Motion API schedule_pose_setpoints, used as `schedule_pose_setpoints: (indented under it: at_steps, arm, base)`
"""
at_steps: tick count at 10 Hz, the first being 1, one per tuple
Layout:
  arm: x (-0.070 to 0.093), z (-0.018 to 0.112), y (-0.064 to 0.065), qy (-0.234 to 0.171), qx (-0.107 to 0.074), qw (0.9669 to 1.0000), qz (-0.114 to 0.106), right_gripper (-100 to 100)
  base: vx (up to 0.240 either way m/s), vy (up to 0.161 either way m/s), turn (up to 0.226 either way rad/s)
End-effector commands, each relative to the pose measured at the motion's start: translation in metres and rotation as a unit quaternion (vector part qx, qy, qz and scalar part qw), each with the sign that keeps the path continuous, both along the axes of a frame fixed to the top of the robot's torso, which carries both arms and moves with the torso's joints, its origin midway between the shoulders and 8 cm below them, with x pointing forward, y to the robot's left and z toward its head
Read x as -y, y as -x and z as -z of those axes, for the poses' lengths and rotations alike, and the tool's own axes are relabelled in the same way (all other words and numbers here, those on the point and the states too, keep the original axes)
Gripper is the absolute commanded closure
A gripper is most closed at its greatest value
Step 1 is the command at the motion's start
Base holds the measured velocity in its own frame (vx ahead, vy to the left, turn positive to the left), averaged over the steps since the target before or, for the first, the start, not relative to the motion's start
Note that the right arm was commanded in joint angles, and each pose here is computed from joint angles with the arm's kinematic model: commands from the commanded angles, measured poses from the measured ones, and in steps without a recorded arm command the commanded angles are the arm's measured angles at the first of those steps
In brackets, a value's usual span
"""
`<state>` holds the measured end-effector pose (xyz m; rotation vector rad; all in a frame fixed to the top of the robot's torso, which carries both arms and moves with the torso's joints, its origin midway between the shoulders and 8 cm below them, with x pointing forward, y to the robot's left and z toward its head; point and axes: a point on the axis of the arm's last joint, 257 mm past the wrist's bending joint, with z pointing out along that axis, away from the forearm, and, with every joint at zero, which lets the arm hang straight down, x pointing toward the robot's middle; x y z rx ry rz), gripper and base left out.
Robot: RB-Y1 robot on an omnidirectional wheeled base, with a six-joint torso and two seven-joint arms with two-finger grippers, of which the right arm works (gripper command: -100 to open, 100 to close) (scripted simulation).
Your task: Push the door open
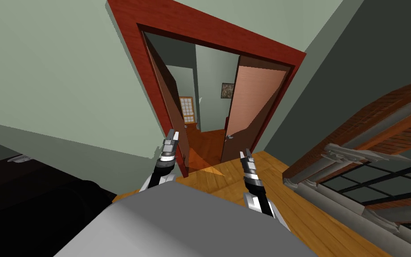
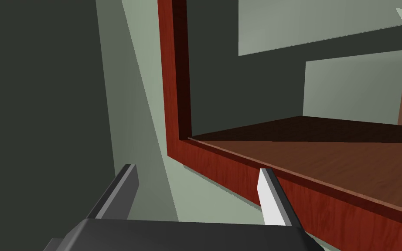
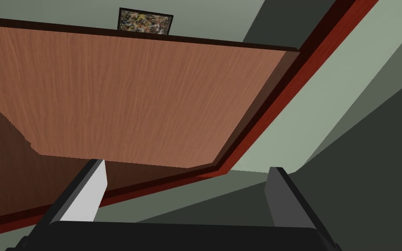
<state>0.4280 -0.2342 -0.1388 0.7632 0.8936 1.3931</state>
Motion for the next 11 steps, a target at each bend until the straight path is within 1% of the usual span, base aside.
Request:
schedule_pose_setpoints:
  at_steps: [1, 3, 7, 8, 11]
  arm:
    - [-0.001, 0.006, -0.004, 0.000, -0.005, 1.0000, -0.002, -100]
    - [-0.006, 0.022, -0.011, 0.000, -0.019, 0.9998, -0.007, -100]
    - [-0.016, 0.054, -0.023, 0.000, -0.047, 0.9988, -0.017, -100]
    - [-0.019, 0.059, -0.026, 0.000, -0.051, 0.9985, -0.020, -100]
    - [-0.028, 0.085, -0.033, 0.000, -0.075, 0.9968, -0.028, -100]
  base:
    - [0.054, -0.065, 0.024]
    - [0.056, -0.061, 0.041]
    - [0.083, -0.105, 0.054]
    - [0.097, -0.104, 0.060]
    - [0.085, -0.106, 0.059]
